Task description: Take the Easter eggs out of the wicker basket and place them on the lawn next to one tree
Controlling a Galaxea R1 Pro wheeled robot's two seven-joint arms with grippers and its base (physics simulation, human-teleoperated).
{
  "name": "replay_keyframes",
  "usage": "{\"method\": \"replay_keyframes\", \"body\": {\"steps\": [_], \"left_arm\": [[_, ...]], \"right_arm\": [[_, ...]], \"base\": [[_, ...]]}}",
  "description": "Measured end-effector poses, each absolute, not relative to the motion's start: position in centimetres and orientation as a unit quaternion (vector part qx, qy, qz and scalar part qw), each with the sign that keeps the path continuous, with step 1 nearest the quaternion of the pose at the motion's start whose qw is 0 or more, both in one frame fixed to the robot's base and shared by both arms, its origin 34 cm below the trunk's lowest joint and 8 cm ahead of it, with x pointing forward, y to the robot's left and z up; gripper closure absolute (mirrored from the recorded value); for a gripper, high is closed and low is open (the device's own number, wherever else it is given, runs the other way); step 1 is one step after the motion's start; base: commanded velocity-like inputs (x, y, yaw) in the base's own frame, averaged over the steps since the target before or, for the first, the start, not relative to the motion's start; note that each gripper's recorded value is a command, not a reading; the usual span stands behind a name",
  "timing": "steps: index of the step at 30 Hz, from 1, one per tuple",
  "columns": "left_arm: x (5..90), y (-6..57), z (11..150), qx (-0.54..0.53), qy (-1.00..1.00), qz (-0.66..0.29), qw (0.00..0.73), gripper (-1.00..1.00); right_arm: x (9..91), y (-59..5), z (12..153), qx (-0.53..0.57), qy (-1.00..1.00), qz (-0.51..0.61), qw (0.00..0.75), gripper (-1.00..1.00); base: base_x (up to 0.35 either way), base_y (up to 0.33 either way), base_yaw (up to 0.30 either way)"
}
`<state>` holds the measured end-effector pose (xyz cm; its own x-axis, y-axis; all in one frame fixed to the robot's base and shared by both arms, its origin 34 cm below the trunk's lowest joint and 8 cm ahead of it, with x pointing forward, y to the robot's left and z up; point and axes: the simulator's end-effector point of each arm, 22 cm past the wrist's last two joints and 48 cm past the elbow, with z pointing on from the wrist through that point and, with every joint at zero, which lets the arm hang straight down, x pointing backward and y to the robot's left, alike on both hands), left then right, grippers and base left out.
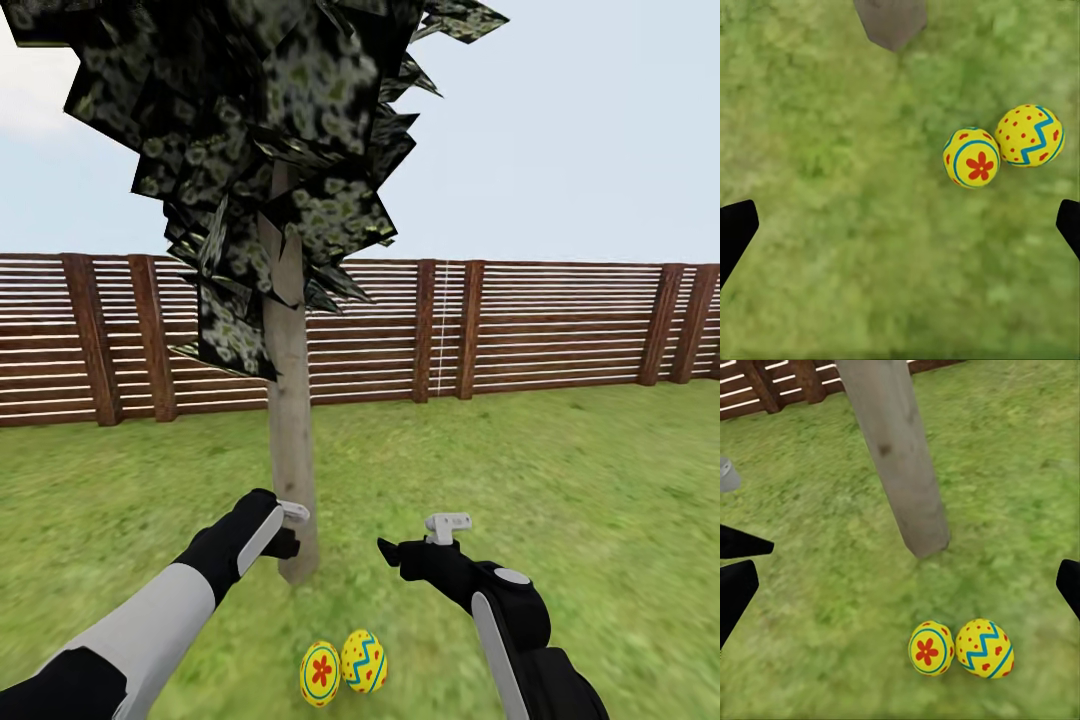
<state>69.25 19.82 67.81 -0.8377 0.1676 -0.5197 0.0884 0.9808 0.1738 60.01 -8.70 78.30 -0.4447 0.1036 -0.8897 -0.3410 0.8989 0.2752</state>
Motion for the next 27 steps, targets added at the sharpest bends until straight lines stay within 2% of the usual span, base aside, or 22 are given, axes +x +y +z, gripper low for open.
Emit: {"method": "replay_keyframes", "body": {"steps": [27], "left_arm": [[68.6,21.8,70.4,0.054,0.97,0.085,0.22,-1.0]], "right_arm": [[60.9,-8.8,83.7,-0.071,0.823,0.212,0.521,-1.0]], "base": [[0.0,0.0,0.0]]}}
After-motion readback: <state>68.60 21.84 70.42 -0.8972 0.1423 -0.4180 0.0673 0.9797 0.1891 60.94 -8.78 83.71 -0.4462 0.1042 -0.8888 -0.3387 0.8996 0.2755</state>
